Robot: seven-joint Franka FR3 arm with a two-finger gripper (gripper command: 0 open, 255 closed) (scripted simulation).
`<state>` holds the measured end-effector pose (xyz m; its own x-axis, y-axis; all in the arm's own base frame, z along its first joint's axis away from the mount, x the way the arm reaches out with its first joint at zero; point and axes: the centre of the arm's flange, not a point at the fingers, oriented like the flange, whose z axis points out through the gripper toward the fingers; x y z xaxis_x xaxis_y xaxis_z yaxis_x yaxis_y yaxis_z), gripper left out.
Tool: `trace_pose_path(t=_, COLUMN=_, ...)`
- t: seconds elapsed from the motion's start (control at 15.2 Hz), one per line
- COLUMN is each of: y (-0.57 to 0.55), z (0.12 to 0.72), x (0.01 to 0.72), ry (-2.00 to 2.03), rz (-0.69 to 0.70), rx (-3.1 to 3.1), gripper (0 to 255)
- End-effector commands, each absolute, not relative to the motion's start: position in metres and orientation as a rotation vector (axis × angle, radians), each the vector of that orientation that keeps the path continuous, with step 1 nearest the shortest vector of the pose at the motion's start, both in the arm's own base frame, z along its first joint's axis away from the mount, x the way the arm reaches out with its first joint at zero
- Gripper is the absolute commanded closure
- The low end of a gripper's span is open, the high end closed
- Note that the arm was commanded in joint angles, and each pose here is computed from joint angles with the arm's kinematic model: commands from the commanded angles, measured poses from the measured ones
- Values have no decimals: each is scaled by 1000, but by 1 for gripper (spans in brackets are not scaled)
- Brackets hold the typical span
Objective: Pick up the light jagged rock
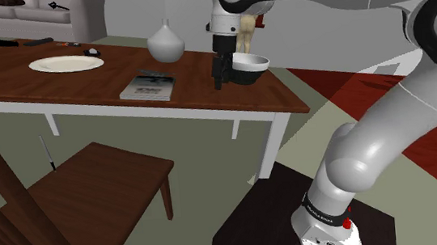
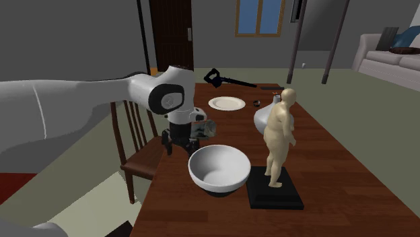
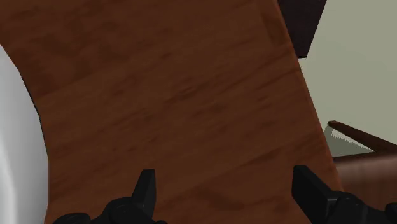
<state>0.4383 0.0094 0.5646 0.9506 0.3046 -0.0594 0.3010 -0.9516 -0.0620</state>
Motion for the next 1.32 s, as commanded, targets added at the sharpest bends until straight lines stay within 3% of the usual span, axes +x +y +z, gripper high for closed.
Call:
trace_pose_path(t=0.0, y=11, z=569, x=463, ry=-511, rz=89, rx=-3038, gripper=0)
trace_pose_path(t=0.92, y=38, z=598, x=634, ry=-755, rz=-21, rx=-2930, gripper=0)
trace_pose_path(t=1.25, y=40, z=579, x=643, ry=-767, rz=-26, rx=-2923, gripper=0)
